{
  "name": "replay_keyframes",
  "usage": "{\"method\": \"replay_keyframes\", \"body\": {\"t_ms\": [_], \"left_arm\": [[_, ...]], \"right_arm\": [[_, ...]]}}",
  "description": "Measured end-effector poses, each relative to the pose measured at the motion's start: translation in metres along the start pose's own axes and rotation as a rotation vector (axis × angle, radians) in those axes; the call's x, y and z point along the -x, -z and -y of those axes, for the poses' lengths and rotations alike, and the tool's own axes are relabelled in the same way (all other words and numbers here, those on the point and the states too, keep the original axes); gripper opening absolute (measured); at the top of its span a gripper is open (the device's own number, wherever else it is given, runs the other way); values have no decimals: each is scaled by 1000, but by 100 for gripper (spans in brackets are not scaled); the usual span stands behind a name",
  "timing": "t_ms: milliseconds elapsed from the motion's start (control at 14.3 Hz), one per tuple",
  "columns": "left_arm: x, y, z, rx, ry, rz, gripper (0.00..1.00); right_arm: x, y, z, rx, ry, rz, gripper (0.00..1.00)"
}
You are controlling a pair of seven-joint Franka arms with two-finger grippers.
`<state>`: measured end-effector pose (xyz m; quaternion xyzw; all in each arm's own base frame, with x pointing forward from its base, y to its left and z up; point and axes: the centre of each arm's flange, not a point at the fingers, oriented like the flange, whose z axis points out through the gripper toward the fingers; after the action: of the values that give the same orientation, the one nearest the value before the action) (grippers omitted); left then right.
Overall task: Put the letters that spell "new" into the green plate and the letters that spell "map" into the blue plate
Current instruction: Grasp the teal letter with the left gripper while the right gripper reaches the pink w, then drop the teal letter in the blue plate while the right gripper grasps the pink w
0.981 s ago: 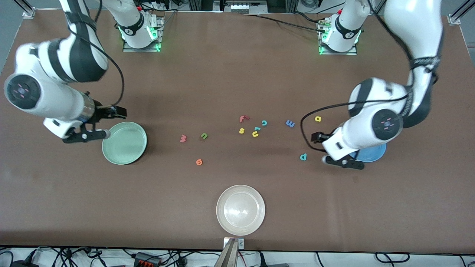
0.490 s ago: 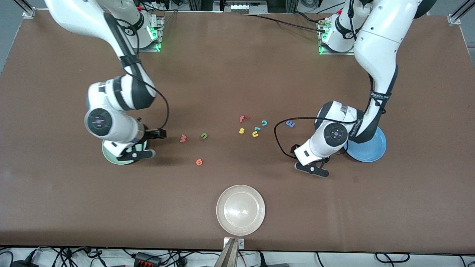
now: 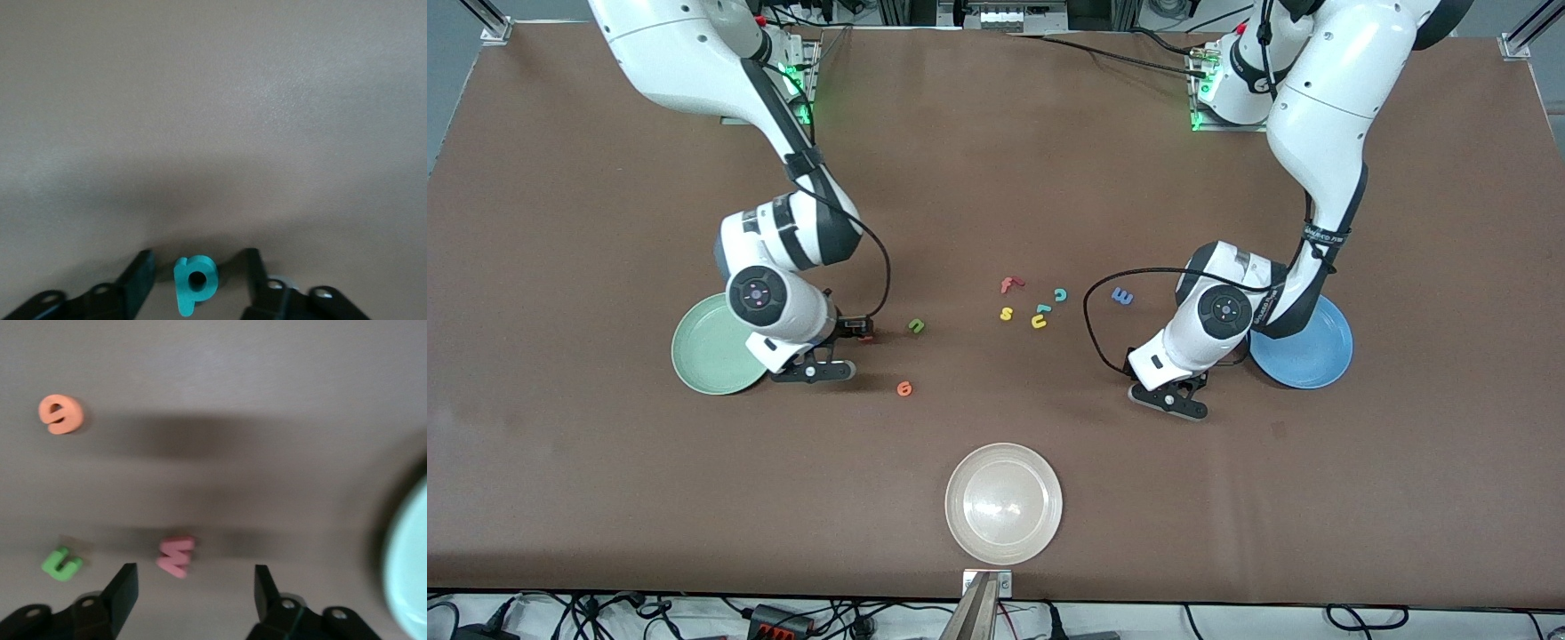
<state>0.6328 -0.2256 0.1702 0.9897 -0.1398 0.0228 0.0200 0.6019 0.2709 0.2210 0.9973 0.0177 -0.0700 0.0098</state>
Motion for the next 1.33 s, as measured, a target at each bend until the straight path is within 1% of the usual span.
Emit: {"method": "replay_keyframes", "body": {"t_ms": [70, 140, 210, 420, 631, 701, 911, 1121, 1191, 1331], "left_arm": [[0, 1, 0, -1, 0, 1, 46], [0, 2, 0, -2, 0, 6, 37], [1, 4, 0, -3, -1, 11, 28], [6, 7, 3, -14, 1, 68, 28], [4, 38, 13, -37, 14, 108, 28], [4, 56, 22, -50, 21, 137, 28], [14, 99, 68, -72, 16, 270, 28], [34, 95, 123, -66, 52, 364, 28], [42, 87, 135, -83, 48, 386, 28], [54, 75, 152, -144, 23, 420, 28]], "right_arm": [[3, -8, 10, 3, -8, 0, 77], [5, -14, 16, 7, -15, 3, 68], [5, -19, 17, 9, -20, 5, 63], [3, -27, 14, 14, -37, 6, 63], [3, -33, 13, 17, -48, 11, 63], [3, -34, 13, 18, -51, 11, 63], [2, -40, 12, 19, -55, 12, 63], [3, -43, 12, 20, -55, 16, 63], [3, -43, 12, 21, -55, 17, 63], [4, -45, 14, 22, -52, 19, 63]]}}
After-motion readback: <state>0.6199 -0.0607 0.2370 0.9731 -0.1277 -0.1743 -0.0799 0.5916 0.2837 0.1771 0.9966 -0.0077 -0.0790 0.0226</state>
